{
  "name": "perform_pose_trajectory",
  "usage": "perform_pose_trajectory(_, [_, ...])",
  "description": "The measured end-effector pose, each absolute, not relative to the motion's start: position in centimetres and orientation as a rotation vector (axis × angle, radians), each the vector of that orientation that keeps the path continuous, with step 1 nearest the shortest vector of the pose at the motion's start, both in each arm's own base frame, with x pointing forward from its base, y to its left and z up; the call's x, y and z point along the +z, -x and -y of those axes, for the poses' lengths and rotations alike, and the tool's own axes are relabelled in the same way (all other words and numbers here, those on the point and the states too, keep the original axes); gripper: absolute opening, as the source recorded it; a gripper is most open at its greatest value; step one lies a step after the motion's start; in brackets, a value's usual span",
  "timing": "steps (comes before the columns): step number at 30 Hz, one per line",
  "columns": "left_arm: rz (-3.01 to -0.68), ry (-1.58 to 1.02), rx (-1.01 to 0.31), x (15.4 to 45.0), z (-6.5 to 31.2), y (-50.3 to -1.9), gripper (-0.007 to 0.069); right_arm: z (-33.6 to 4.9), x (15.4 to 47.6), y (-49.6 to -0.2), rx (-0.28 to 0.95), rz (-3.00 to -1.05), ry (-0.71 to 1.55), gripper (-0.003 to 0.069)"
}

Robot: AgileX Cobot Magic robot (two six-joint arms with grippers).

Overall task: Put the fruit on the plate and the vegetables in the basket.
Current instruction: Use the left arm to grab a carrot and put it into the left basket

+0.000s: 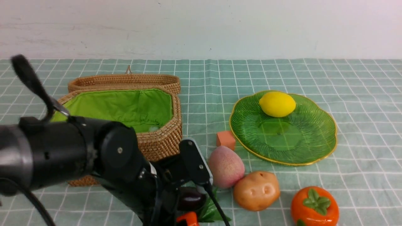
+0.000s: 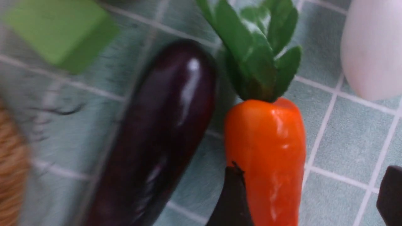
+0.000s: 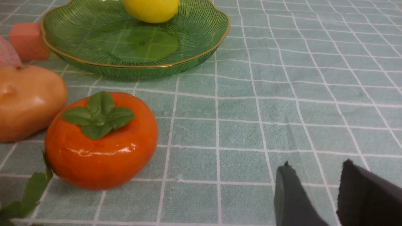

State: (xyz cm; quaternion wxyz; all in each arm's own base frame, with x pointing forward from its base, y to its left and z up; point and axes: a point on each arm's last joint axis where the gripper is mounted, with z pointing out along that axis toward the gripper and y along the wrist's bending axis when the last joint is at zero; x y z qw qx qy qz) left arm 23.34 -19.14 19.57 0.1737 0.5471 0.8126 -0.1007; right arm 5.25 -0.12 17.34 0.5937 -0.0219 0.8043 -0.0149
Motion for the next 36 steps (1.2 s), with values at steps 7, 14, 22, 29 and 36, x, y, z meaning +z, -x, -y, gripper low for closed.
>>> perform_pose_trajectory(7, [-2.368,-1.583,-0.281,17.0,19.6,-23.8,0.0552,0.2,17.3,-5.2,-0.063,-1.872,0.068,0.024])
perform_pose_trajectory(14, [-2.392,-1.604,-0.292,16.8,19.5,-23.6,0.0412,0.2,17.3,-5.2,-0.071,-1.871,0.073,0.024])
perform_pose_trajectory(22, [-2.393,-1.676,-0.288,18.3,18.8,-22.6,0.0333,0.3,17.3,-5.2,-0.072,-1.871,0.073,0.024])
perform_pose_trajectory(29, [-2.533,-1.744,-0.018,21.2,15.5,-20.9,0.0333,0.3,17.3,-5.2,-0.068,-1.871,0.068,0.024])
perform_pose_trajectory(36, [-2.29,-1.577,0.377,26.6,12.4,-21.2,0.0333,0.3,17.3,-5.2,-0.066,-1.872,0.066,0.024])
